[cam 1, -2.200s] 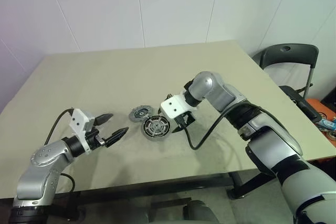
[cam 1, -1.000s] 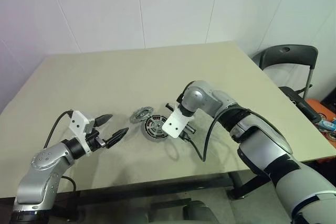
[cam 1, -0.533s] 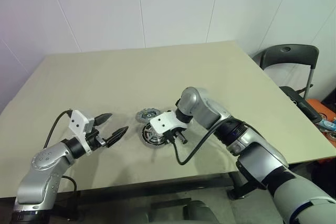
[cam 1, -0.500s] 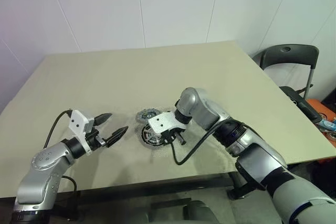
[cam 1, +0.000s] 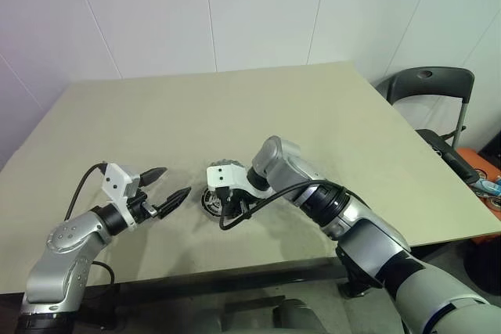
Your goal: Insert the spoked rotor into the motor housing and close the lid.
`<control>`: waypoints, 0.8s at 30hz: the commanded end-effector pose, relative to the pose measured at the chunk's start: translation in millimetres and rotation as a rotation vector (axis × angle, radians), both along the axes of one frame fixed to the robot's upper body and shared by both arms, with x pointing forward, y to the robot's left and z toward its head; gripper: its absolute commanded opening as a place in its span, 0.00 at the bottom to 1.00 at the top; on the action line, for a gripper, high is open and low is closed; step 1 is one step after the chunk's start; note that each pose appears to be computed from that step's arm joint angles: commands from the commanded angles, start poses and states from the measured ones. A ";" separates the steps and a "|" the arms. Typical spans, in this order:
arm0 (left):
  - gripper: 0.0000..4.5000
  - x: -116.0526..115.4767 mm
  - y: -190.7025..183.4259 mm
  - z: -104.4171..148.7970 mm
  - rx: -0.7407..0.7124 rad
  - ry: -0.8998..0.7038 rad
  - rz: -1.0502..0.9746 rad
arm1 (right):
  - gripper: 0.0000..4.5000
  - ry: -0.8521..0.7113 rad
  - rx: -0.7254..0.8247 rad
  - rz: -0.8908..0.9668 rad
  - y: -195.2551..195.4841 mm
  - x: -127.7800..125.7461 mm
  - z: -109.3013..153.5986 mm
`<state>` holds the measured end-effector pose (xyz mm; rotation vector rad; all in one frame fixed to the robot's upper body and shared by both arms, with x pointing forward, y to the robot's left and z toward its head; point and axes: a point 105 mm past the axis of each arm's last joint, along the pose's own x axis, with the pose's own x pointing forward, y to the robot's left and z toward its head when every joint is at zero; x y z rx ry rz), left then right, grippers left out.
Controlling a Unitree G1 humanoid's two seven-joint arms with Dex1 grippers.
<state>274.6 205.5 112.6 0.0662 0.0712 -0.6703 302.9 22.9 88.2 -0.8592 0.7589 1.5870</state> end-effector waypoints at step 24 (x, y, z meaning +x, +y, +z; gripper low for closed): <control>1.00 2.9 -1.2 13.8 0.003 -0.048 -0.012 | 0.99 -0.636 0.121 0.606 1.9 36.9 55.2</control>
